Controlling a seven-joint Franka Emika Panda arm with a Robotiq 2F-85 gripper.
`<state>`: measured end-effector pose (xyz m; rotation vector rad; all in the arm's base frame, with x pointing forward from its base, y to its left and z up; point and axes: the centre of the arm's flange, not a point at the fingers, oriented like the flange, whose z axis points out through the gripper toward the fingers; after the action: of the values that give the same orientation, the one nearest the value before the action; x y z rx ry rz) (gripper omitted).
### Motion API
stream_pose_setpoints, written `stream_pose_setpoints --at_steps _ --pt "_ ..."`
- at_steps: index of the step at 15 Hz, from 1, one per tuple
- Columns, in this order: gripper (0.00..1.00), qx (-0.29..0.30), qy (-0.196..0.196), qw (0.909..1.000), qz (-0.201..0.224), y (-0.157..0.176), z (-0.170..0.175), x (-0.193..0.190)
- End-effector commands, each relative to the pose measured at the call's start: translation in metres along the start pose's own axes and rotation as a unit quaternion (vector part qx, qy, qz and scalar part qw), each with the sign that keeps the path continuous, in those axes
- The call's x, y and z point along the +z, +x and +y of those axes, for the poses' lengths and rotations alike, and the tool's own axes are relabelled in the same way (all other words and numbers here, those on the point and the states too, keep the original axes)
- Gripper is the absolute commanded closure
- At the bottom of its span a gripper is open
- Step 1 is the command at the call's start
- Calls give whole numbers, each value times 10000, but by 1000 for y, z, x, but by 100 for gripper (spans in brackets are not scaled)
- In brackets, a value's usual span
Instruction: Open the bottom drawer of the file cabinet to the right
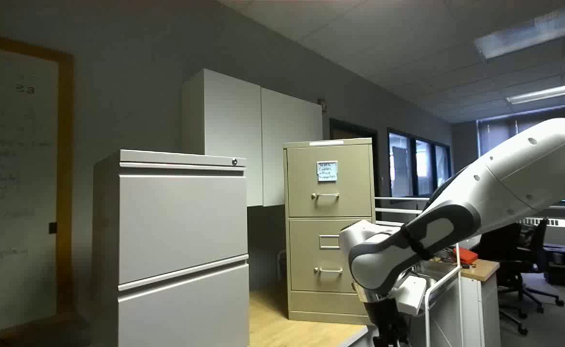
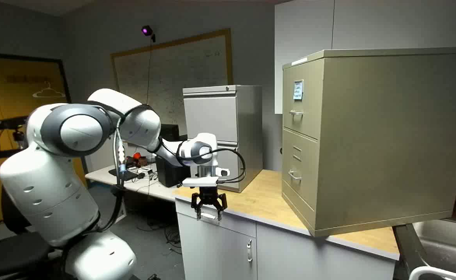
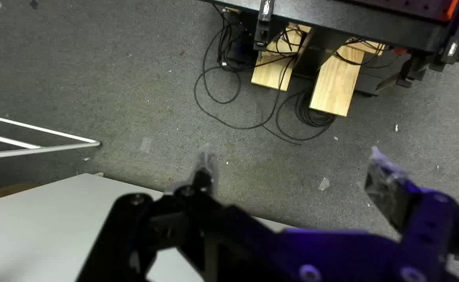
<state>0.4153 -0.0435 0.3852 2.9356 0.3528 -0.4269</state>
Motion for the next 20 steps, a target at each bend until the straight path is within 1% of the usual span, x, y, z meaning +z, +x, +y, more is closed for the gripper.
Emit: stream_pose_setpoints --at_steps 1,7,9,11,13,14,16,18,20 --pt "0 0 -2 10000 10 0 0 0" --pt "0 1 -4 10000 19 0 0 -1" --pt "0 51 130 9998 155 7 6 -6" --pt "0 124 339 9986 378 18 16 -19" --pt "0 428 608 9946 722 31 29 -39" --pt "0 653 827 9895 984 41 38 -53" --pt "0 1042 1148 9788 1336 60 57 -82" --pt "0 1389 1501 9645 1668 73 79 -108" --pt "0 1750 1856 9470 1950 84 102 -130"
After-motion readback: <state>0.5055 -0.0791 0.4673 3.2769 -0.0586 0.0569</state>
